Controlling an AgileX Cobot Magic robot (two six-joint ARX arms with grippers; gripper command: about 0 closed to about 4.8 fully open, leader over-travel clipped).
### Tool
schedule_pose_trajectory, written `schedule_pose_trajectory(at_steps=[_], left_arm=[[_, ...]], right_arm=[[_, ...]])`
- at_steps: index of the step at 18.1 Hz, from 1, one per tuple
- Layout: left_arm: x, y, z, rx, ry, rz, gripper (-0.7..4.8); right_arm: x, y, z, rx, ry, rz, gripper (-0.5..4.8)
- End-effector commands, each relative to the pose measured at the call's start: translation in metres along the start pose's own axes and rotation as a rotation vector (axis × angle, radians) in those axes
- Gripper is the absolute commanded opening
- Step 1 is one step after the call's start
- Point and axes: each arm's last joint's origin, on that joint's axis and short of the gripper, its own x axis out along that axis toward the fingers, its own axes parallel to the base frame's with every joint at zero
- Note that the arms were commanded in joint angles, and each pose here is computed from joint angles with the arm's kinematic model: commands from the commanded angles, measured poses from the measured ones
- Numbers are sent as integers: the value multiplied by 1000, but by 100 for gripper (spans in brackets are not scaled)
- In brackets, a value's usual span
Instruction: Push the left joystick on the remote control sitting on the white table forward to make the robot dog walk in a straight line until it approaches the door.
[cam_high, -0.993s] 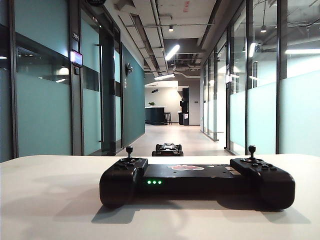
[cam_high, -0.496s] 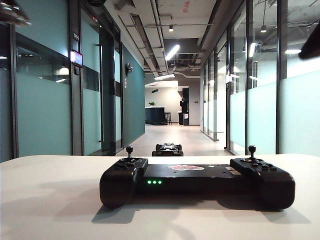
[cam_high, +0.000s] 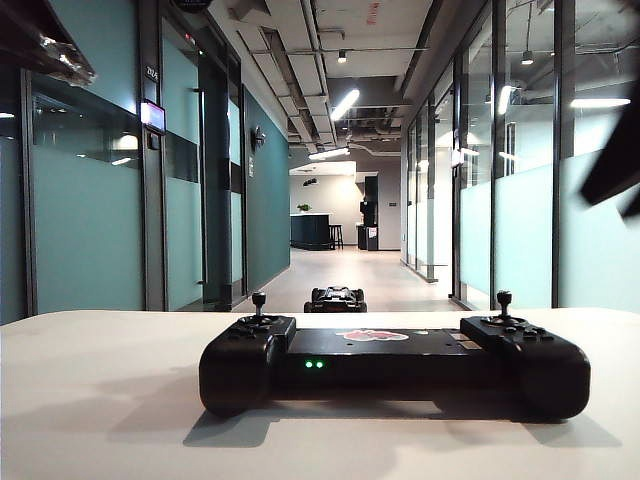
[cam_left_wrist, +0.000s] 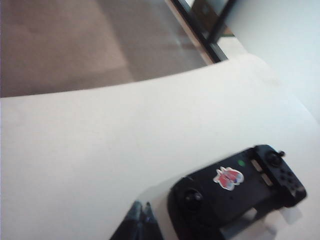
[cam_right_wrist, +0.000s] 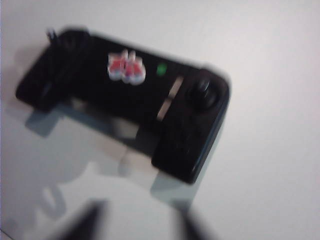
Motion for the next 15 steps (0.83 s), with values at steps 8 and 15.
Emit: schedule_pose_trajectory(at_steps=[8, 15], left_arm=[[-1, -2, 3, 6, -17, -27, -5], [-2, -2, 2, 6, -12, -53, -6]], right_arm=[[51, 12, 8, 24, 134, 20, 410], [80, 13, 4, 67, 202, -42, 409]])
